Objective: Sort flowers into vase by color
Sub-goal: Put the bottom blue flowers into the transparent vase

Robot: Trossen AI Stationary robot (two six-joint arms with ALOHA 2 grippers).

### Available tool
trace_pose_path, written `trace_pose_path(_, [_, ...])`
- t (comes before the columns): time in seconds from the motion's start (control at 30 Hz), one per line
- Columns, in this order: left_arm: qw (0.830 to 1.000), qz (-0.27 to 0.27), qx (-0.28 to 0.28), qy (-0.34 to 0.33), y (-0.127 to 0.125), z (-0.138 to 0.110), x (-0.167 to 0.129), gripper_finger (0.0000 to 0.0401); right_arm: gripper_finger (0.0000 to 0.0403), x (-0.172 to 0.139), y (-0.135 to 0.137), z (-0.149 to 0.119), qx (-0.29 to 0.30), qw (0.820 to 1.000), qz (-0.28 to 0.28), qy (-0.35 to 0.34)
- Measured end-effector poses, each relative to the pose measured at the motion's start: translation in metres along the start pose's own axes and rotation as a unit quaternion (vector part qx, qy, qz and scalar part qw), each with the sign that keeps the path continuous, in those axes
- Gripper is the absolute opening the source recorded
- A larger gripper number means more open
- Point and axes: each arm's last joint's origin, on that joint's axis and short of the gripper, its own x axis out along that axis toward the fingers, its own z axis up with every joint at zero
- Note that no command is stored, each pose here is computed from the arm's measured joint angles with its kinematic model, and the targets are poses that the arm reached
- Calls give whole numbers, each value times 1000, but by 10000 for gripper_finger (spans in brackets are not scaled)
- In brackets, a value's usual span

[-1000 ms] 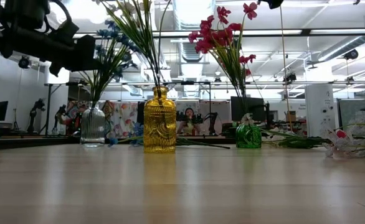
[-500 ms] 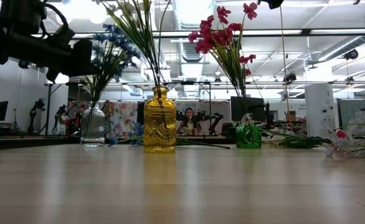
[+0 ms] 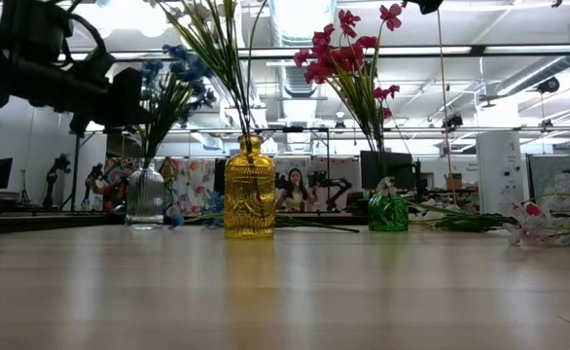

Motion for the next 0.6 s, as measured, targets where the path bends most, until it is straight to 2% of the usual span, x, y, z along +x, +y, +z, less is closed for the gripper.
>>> trace_pose_path(0.6, [1000,-1,-17,-8,1,-7,-1,0,215,0,0,0,0,1000,0,0])
